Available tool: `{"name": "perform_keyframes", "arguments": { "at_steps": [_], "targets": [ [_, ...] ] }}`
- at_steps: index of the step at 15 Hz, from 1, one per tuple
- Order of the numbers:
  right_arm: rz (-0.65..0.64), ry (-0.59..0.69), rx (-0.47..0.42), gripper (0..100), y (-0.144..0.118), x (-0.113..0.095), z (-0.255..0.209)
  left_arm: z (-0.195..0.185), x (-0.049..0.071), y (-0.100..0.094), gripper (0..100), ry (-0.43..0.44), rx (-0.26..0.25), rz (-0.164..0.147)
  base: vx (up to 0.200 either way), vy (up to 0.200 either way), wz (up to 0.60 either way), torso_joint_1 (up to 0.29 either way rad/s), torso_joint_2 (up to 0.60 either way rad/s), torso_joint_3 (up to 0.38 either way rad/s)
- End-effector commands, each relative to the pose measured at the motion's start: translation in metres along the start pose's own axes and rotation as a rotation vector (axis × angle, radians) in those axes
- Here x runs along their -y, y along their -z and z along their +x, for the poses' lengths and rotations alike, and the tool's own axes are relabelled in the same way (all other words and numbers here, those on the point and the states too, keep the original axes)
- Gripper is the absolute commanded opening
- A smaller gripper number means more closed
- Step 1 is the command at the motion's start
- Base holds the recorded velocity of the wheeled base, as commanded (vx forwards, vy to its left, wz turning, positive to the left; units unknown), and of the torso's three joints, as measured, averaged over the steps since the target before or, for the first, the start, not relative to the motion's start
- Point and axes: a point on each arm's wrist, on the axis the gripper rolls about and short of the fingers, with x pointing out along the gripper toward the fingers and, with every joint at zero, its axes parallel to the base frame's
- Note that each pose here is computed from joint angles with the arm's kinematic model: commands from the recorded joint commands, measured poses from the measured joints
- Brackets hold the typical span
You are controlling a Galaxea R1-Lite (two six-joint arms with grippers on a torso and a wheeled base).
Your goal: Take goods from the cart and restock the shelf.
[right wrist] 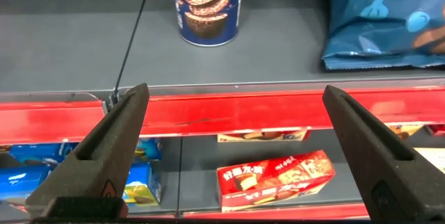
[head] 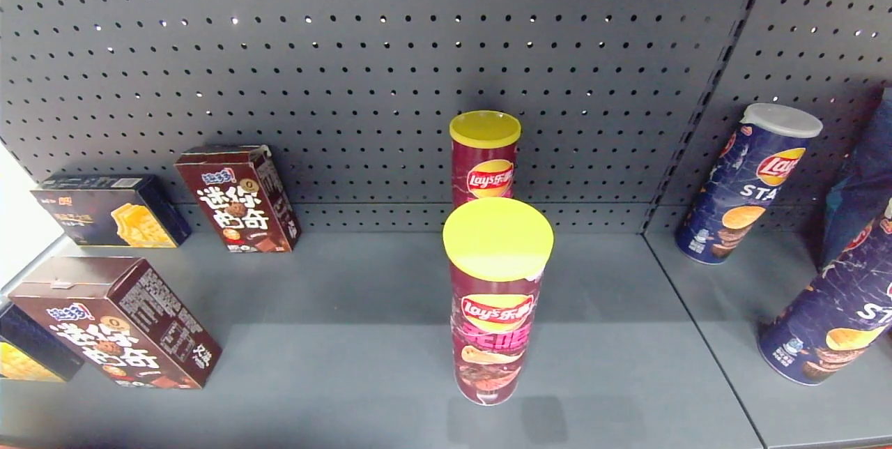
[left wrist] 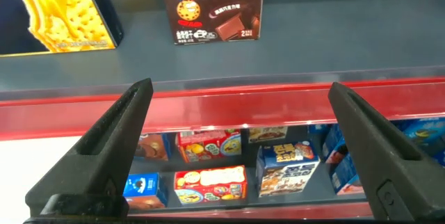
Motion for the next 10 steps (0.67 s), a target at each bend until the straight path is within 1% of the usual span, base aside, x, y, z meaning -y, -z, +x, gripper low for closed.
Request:
{"name": "perform_keyframes", "arguments": {
  "at_steps": [1,10],
  "targets": [
    [0.000,-0.001,-0.001,100,-0.0001,0.0000,0.0001,0.0001,0.0000,0.0000,100,-0.001,-0.002,0.000,0.000,0.000,0.00,0.000,0.00,0.000],
    [0.000,-0.001,-0.001,100,-0.0001,0.0000,0.0001,0.0001,0.0000,0.0000,100,-0.001,-0.002,-0.002,0.000,0.000,0.00,0.000,0.00,0.000]
  ]
}}
